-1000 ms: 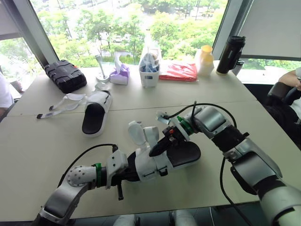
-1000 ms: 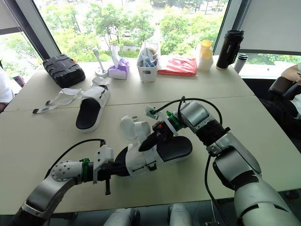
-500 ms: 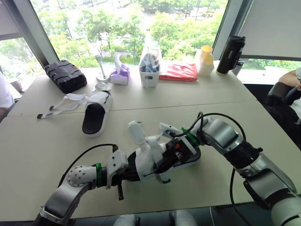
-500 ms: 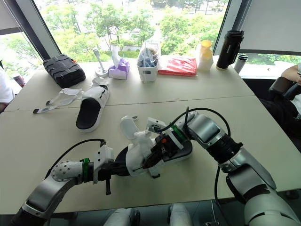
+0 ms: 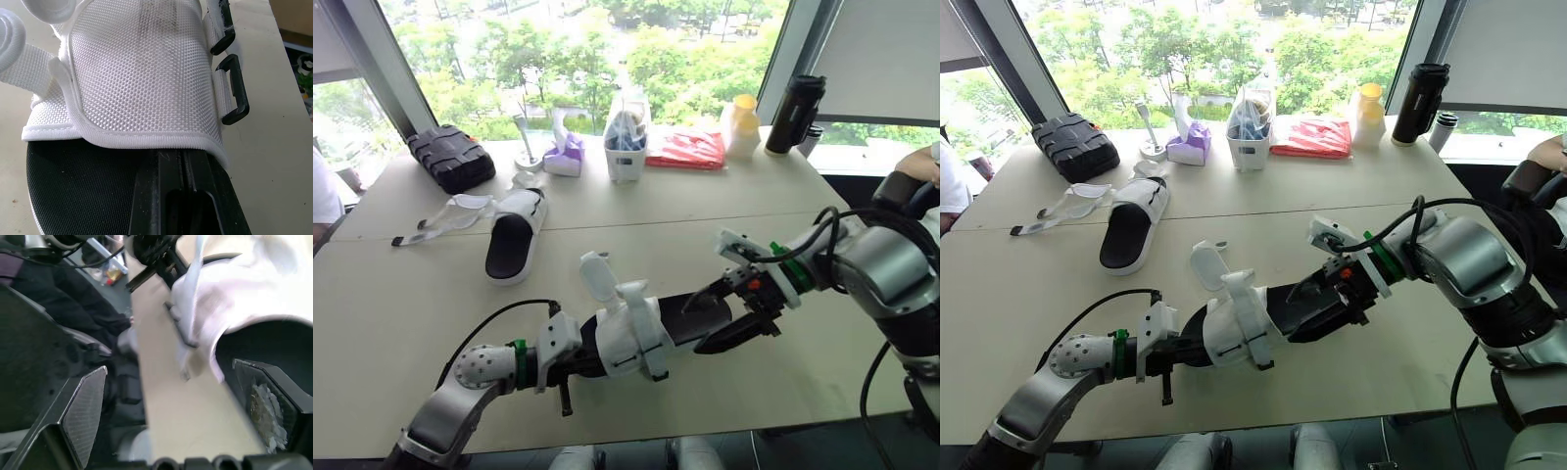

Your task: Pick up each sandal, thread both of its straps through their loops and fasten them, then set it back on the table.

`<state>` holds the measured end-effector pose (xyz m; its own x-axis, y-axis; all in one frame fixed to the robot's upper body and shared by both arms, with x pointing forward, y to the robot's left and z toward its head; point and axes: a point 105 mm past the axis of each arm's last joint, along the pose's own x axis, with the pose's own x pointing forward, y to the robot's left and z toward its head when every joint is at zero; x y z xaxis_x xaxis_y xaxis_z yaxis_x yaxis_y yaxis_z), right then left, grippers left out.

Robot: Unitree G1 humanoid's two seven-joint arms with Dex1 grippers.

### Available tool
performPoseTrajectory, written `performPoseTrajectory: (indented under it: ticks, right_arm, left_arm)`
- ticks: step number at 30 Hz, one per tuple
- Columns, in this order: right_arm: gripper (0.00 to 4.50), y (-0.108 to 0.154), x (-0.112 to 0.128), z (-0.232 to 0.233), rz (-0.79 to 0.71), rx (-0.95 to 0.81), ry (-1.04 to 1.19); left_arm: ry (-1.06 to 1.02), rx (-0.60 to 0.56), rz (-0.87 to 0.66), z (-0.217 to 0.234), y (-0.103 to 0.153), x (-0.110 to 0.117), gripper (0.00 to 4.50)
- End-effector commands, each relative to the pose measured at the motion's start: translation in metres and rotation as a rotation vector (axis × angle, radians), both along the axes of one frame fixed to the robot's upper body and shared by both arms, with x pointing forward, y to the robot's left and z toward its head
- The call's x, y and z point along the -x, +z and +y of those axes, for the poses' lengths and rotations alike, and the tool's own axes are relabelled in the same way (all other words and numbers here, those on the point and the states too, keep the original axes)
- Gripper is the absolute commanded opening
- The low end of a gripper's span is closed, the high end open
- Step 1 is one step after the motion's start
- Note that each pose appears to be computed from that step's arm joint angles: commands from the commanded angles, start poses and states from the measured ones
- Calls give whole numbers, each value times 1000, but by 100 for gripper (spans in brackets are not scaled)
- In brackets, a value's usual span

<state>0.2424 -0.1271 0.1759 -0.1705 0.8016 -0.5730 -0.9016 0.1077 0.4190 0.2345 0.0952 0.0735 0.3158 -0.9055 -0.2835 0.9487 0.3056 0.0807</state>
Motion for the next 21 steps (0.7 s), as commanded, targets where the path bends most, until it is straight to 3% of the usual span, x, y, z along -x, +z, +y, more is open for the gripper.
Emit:
performPoseTrajectory:
  ticks: [1,7,21]
  right_arm:
    - [448,-15,12,-1,46,8,-32]
    - [448,-43,9,13,92,-23,-112]
    - [448,-63,20,53,140,-92,-87]
  left_arm:
    - [-10,-37,70,-1,-19,6,0]
    - [-16,-37,71,-1,-20,6,0]
    - [-6,-39,66,-1,-19,6,0]
